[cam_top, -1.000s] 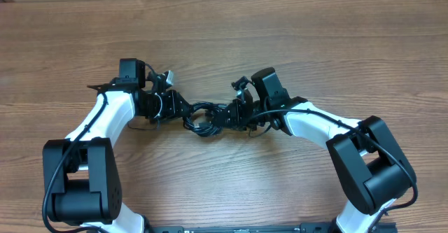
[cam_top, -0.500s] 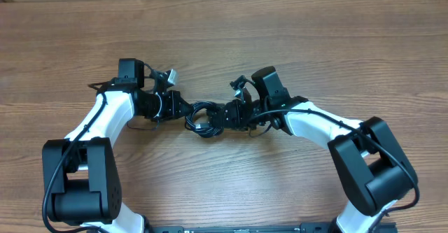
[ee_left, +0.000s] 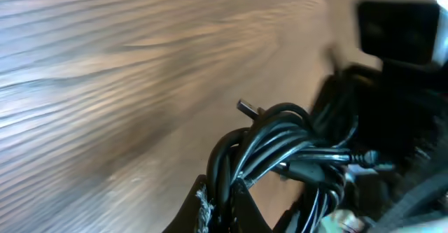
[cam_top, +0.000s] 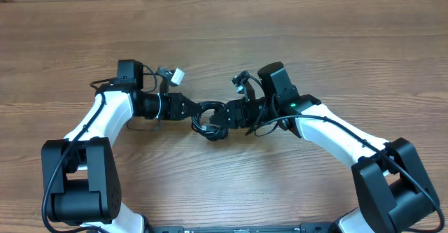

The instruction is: Untangle cables

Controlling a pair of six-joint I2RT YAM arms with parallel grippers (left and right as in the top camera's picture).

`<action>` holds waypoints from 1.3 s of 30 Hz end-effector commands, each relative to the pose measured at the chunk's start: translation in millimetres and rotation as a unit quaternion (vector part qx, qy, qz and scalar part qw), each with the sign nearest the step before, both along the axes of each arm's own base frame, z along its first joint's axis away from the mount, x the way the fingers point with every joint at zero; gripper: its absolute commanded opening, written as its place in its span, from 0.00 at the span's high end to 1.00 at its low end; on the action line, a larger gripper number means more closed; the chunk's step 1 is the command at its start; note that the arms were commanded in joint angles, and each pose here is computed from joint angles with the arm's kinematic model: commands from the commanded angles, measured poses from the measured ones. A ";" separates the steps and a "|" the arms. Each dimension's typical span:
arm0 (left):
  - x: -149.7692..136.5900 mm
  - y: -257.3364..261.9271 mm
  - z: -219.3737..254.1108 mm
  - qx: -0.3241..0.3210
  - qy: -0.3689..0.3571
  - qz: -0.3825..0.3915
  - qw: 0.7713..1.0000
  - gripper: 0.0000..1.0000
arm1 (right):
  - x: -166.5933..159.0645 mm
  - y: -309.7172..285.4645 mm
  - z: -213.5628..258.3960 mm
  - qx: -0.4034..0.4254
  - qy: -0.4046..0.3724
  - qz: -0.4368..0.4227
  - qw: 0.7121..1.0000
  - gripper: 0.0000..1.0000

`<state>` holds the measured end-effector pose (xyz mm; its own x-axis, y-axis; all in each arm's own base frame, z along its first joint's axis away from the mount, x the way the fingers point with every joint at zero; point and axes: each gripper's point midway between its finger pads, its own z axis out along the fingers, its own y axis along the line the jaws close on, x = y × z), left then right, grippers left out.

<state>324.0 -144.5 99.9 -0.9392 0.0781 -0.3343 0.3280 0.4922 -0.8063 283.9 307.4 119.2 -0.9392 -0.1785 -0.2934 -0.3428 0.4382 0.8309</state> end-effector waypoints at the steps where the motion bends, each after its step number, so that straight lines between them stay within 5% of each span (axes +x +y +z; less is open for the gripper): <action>1: -5.1 -15.1 27.1 -0.078 -0.061 -0.048 0.994 0.96 | -2.9 10.5 38.6 0.066 -0.042 0.046 0.996 0.57; 9: -5.1 -15.1 27.2 -0.078 -0.061 -0.048 0.994 0.96 | -3.3 18.2 62.4 0.117 -0.057 0.068 0.989 0.57; 15: -4.6 -14.4 26.0 -0.074 -0.061 -0.047 0.994 0.96 | 3.6 12.7 48.6 0.084 -0.046 0.039 0.995 0.25; 18: -2.6 -11.1 18.1 -0.050 -0.051 -0.039 0.997 0.96 | 14.6 -1.7 23.7 0.022 -0.022 -0.013 0.999 0.16; 23: 3.7 -2.8 2.5 -0.002 -0.017 -0.008 1.000 0.96 | 29.6 -36.6 -14.0 -0.082 0.009 -0.094 0.992 0.14; 33: 13.6 21.5 -29.2 0.103 0.053 0.071 0.991 0.96 | 38.0 -57.6 4.5 -0.121 -0.036 -0.139 0.982 0.15; 39: 14.9 26.8 -34.5 0.121 0.067 0.088 0.986 0.96 | 37.3 -60.1 5.3 -0.135 -0.044 -0.147 0.979 0.25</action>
<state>335.9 -119.3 67.6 -0.9747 -0.0009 -0.2233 0.1595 0.6972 -0.6989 312.1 248.7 113.4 -0.9546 0.0029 -0.2980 -0.2080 0.7097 0.6731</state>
